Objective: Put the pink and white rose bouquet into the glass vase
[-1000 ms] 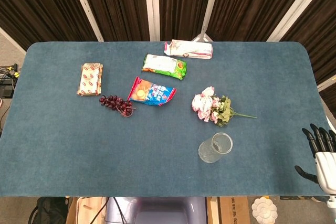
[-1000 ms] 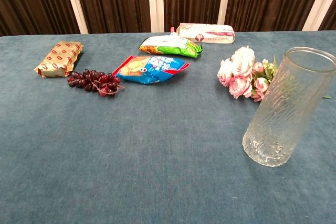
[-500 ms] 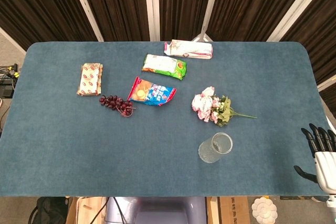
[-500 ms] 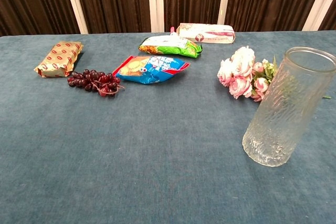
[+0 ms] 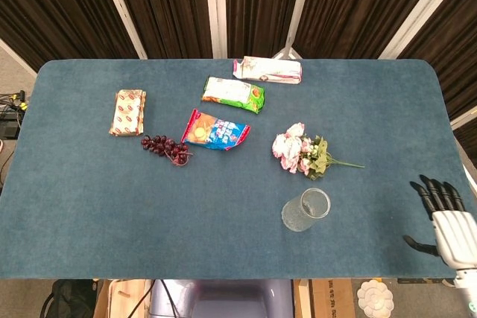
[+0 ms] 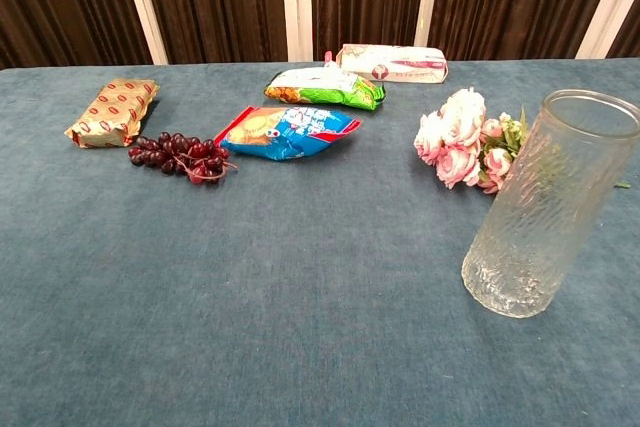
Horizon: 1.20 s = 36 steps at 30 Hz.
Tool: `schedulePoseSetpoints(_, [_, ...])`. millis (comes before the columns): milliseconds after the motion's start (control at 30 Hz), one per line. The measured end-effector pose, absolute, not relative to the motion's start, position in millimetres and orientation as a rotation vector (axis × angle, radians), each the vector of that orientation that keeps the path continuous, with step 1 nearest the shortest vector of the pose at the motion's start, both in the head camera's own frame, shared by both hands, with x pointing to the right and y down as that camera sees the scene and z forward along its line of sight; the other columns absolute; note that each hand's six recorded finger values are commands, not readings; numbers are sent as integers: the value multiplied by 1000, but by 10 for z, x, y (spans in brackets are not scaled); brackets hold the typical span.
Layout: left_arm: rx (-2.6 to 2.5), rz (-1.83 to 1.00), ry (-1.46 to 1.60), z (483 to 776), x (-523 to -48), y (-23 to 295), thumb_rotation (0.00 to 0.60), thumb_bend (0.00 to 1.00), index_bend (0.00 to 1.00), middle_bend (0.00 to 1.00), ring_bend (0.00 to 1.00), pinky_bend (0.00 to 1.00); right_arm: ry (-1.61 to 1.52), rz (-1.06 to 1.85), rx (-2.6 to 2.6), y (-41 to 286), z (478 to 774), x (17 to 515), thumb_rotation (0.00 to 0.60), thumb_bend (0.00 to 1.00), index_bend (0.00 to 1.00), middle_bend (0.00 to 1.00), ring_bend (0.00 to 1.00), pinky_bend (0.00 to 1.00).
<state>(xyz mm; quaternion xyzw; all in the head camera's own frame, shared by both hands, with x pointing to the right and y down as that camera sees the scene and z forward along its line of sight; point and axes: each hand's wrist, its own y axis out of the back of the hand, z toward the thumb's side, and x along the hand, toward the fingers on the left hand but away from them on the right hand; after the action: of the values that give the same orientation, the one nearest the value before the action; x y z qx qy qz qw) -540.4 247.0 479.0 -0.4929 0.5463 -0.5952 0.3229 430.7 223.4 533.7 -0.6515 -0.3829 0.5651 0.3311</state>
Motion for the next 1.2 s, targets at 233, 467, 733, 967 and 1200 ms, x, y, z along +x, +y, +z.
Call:
schedulePoseSetpoints(233, [-1294,-1564,1431,4802,-5395,2464,600,188,97,0,0,0,-942,1426,-1845,1845,5523,3992,600,97,113,53,31,0])
schedulePoseSetpoints(467, [-1289,-1566,1431,4802,-5403,2461,600,188,97,0,0,0,-979,1413,-1911,1527,5781,3724,600,96,113,53,32,0])
schedulePoseSetpoints(733, [-1280,-1571,1429,4804,-5404,2457,600,188,97,0,0,0,-988,1411,-2023,1361,6155,3409,600,97,113,53,32,0])
schedulePoseSetpoints(967, [-1265,-1581,1428,4816,-5411,2445,600,188,97,0,0,0,-1023,1421,-2027,1133,6423,3280,600,97,113,53,32,0])
schedulePoseSetpoints(1200, [-1249,-1596,1414,4843,-5399,2435,600,188,97,0,0,0,-1020,1448,-2062,1023,6631,3137,600,97,113,53,32,0])
